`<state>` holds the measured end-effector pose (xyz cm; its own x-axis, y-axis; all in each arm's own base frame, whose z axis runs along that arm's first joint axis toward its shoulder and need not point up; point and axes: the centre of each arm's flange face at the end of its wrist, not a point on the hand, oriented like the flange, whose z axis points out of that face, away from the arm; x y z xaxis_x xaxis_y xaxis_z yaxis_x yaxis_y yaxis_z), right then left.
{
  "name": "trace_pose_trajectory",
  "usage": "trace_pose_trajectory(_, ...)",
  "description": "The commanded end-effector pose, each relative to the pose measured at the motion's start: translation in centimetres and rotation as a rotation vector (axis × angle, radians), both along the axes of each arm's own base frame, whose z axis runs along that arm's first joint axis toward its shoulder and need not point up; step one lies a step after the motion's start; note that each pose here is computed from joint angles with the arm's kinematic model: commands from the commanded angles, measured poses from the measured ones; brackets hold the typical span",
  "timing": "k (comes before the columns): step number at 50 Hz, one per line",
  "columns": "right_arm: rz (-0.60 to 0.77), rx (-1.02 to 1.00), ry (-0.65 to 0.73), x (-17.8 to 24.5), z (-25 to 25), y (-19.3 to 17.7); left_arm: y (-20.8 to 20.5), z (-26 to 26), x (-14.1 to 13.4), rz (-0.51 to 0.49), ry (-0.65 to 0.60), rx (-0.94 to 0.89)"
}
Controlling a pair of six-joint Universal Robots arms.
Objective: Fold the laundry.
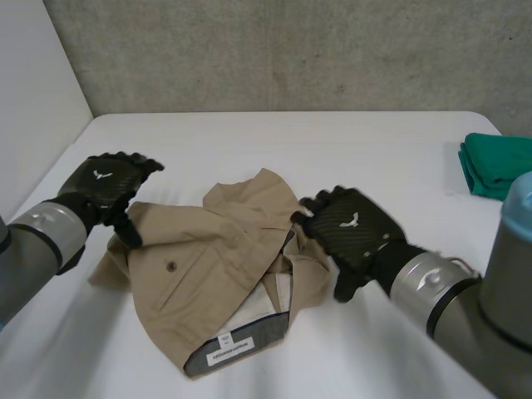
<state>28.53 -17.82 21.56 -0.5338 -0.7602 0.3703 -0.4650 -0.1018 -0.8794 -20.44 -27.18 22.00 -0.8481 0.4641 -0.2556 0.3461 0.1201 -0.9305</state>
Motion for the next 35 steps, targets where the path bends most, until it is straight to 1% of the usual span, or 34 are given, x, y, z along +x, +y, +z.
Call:
trace_pose_trajectory(1, 0.159, 0.000, 0.028, 3.2, -2.3, 4.3, -2.1, -1.1, 3.3, 0.063, -0.075, -0.008)
trace_pose_trajectory(5, 0.185, -0.010, 0.040, 4.2, -4.2, 4.7, -2.6, -1.7, 4.5, 0.045, -0.044, 0.028)
trace_pose_trajectory(7, 0.188, -0.020, 0.049, 4.4, -4.9, 4.6, -2.6, -1.9, 4.7, 0.035, -0.035, 0.036)
trace_pose_trajectory(11, 0.188, -0.080, 0.132, 4.6, -7.3, 3.9, -2.3, -2.3, 5.0, 0.026, -0.024, 0.057)
trace_pose_trajectory(13, 0.179, -0.136, 0.175, 4.5, -7.7, 3.5, -2.0, -2.6, 5.1, 0.020, -0.024, 0.069)
trace_pose_trajectory(18, 0.154, -0.208, 0.196, 4.4, -7.7, 3.0, -1.2, -3.7, 5.1, 0.000, -0.018, 0.114)
trace_pose_trajectory(24, 0.153, -0.244, 0.188, 4.5, -7.5, 3.0, -1.4, -4.1, 6.2, 0.032, -0.012, 0.134)
trace_pose_trajectory(28, 0.139, -0.248, 0.191, 4.3, -7.4, 2.5, -1.5, -4.3, 6.3, 0.037, -0.012, 0.139)
trace_pose_trajectory(32, 0.153, -0.259, 0.239, 4.1, -7.8, 2.5, -1.4, -4.6, 5.9, 0.021, -0.011, 0.150)
trace_pose_trajectory(35, 0.126, -0.293, 0.299, 3.1, -7.9, 1.0, -1.5, -4.6, 5.8, 0.017, -0.012, 0.145)
